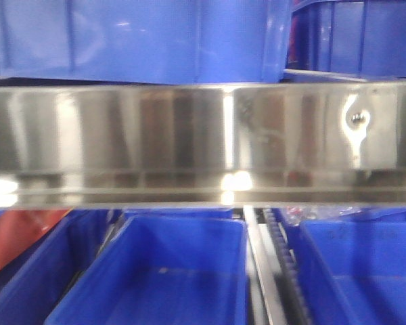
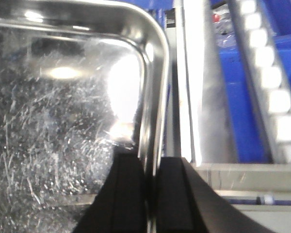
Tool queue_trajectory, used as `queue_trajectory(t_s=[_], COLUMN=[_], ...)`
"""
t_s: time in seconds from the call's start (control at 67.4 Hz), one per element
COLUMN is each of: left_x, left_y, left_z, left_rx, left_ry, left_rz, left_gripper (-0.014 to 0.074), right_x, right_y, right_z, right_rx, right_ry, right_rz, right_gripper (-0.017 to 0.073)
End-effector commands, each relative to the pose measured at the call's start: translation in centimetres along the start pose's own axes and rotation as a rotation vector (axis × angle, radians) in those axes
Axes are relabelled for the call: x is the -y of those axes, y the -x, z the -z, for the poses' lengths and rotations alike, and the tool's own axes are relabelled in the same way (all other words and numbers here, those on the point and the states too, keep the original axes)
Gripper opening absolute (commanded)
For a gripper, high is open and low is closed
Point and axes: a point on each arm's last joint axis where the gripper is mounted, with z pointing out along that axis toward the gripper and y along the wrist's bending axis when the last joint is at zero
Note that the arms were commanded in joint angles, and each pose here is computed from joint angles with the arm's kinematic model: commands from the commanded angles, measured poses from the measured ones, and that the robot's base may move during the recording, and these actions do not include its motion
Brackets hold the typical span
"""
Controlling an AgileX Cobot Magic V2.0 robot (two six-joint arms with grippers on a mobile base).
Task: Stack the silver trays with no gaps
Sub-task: 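Hold the tray with both grippers while driving to the other rack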
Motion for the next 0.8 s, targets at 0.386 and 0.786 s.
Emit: queue_trajectory(t_s=[0.386,0.786], left_x=[0.12,0.12], left_y=[0.73,0.73], left_z=[0.24,0.24], left_rx=[0.072,0.072], left_ry=[-0.03,-0.03], left_rz=[-0.015,-0.015], left_gripper=[-0.0016,-0.0016], right_x=[-0.33,-0.33], right_y=[0.25,0.25], right_z=[0.35,0.35], right_rx=[0.026,0.026], right_ry=[0.055,0.055], right_rz=[0.008,0.008], right_gripper=[-0.0003,-0.0003])
